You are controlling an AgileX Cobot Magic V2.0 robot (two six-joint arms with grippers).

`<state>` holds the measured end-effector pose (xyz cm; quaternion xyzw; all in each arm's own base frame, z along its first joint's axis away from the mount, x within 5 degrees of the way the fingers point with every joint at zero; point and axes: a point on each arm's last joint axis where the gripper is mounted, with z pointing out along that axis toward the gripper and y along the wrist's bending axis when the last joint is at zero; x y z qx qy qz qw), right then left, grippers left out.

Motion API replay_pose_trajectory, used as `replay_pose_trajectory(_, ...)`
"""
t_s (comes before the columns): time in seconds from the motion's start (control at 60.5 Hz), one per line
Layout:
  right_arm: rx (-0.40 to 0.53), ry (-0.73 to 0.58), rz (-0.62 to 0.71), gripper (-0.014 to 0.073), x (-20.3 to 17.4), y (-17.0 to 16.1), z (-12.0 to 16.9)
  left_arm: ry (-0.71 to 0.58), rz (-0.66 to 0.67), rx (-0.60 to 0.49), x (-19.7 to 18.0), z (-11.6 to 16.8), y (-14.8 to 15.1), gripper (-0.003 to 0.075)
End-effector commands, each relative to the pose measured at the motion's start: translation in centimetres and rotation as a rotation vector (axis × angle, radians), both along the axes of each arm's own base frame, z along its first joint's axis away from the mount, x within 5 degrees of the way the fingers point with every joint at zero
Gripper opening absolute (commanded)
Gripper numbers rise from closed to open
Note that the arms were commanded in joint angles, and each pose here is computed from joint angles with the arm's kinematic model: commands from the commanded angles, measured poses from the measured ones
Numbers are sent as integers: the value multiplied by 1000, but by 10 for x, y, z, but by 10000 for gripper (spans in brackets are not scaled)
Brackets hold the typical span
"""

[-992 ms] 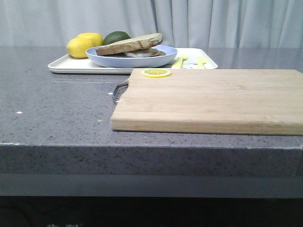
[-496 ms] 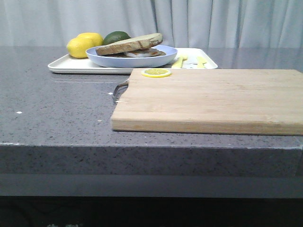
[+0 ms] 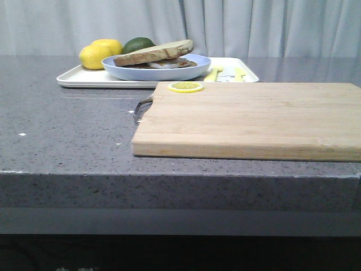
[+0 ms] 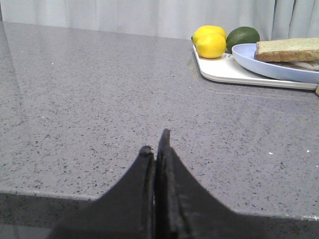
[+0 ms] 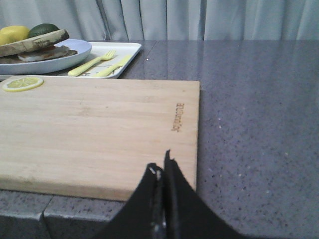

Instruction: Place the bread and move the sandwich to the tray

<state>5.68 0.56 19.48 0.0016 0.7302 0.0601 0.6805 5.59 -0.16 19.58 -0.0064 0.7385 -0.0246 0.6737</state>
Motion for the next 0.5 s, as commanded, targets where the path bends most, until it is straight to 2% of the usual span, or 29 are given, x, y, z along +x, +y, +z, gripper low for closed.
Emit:
replay_pose_trajectory(0.0, 14, -85, -12, -68, -2, -1, 6, -99, 2, -22, -1, 6, 0, -19)
replay_pose_trajectory(0.479, 12, -52, -6, -68, -2, -1, 3, -99, 2, -22, -1, 6, 0, -19)
